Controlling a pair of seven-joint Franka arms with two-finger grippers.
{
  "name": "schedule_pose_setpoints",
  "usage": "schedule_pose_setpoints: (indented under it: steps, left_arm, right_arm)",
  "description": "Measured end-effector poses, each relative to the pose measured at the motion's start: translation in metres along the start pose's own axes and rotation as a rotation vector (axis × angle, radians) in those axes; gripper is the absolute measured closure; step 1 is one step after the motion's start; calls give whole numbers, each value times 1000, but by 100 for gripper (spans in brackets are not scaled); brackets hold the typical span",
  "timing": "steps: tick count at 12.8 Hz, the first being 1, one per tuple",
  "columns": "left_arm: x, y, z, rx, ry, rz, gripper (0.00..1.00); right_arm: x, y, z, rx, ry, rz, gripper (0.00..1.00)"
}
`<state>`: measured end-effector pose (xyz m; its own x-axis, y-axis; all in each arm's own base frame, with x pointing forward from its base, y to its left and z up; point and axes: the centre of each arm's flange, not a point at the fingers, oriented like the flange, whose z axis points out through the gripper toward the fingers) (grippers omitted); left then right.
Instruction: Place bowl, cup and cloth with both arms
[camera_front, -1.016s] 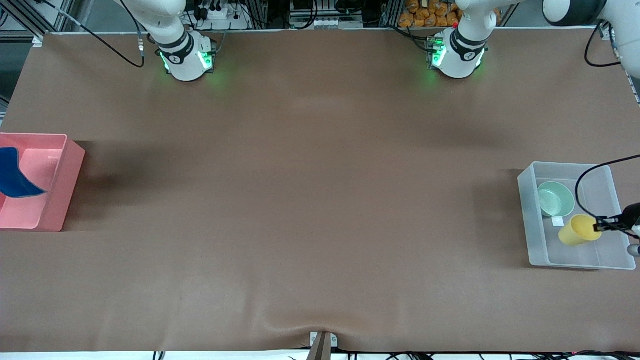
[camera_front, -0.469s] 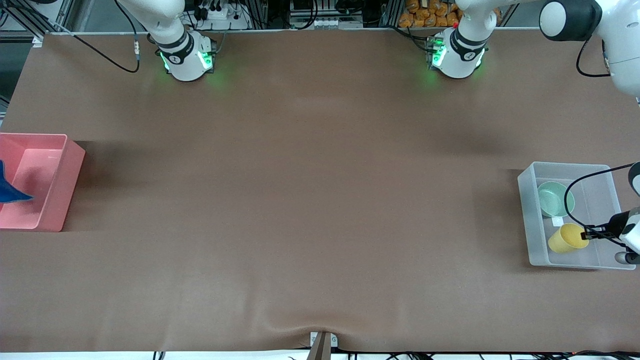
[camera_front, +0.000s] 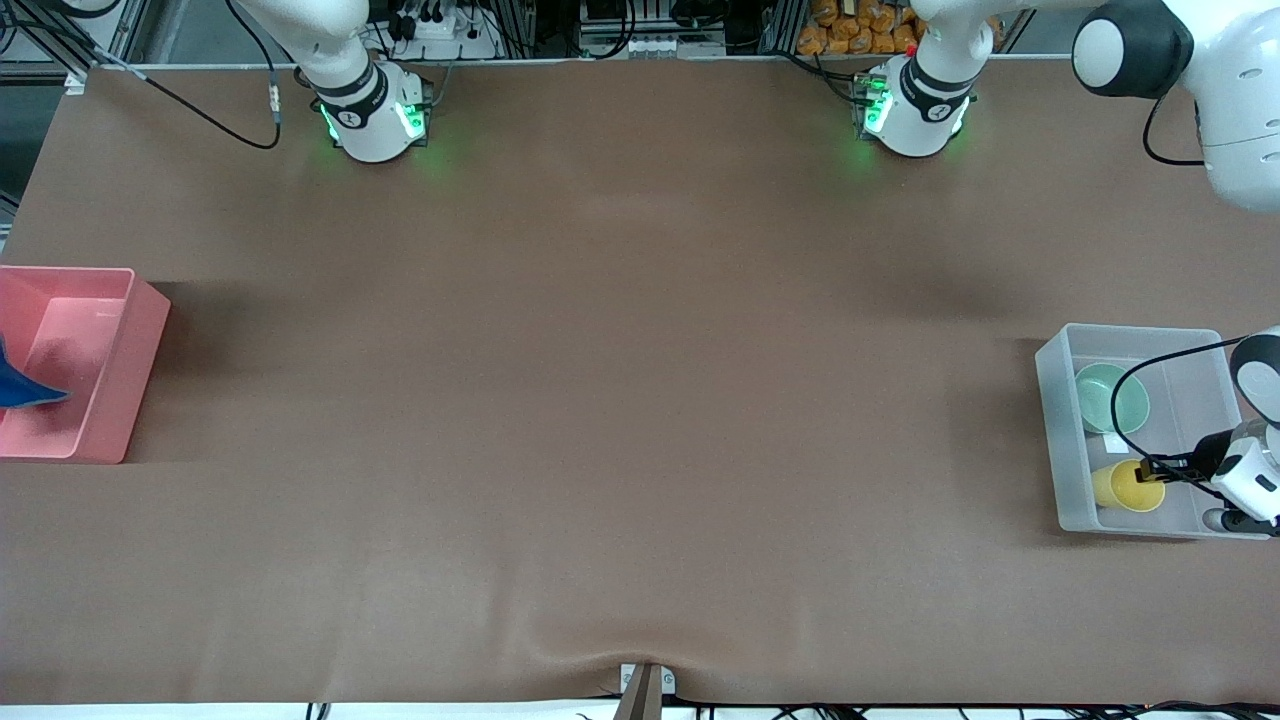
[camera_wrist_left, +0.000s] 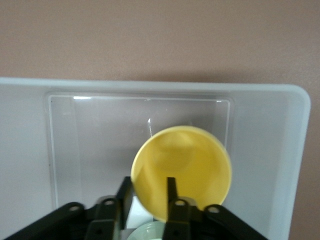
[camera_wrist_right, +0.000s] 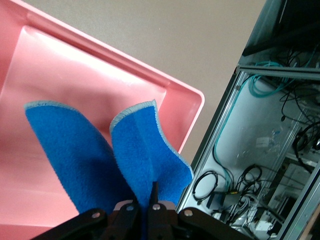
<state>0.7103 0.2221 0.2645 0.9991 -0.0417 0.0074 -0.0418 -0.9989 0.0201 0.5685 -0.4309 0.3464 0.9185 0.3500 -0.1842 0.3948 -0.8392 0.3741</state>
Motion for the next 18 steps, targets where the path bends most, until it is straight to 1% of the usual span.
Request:
schedule_pose_setpoints:
  steps: [1,2,3,4,5,6,7,8,9,11,12,13,14,16,18]
  left_arm:
    - [2,0,-4,3,8,1,49]
    - [4,0,-8,6,16,3,49]
    - [7,4,-15,9,28,10,43]
    - [12,13,-26,19,39,30,32]
    - [16,25,-41,40,40,61,25]
    - [17,37,-59,61,29,91,25]
    - [15,46,-76,68,18,105,17]
    - [12,52,-91,63,5,102,6]
    - [10,61,-102,56,-11,81,0]
    - [9,90,-114,58,-37,-1,0]
    - [12,111,-117,66,-44,-57,0]
    - [15,133,-121,75,-39,-115,0]
    - [17,155,-128,86,-33,-157,0]
    - [13,182,-154,94,-29,-171,0]
    - [-1,195,-189,72,-52,-141,0]
  right_arm:
    - [2,-1,6,-3,9,-8,98]
    - [5,-3,13,0,16,-9,98]
    - [7,-6,19,5,20,-10,98]
    - [10,-8,23,9,24,-11,97]
    - [13,-10,24,14,30,-11,92]
    - [16,-11,22,17,37,-10,81]
    - [20,-12,16,31,37,-8,68]
    - [24,-15,7,63,19,-9,56]
    - [30,-19,-11,98,0,-10,44]
    - [41,-32,-62,151,-36,8,22]
    - [45,-43,-89,182,-55,30,13]
    - [48,-53,-111,224,-62,49,2]
    - [50,-65,-130,278,-60,60,0]
    - [50,-81,-159,368,-53,86,0]
    - [50,-94,-182,415,-65,137,0]
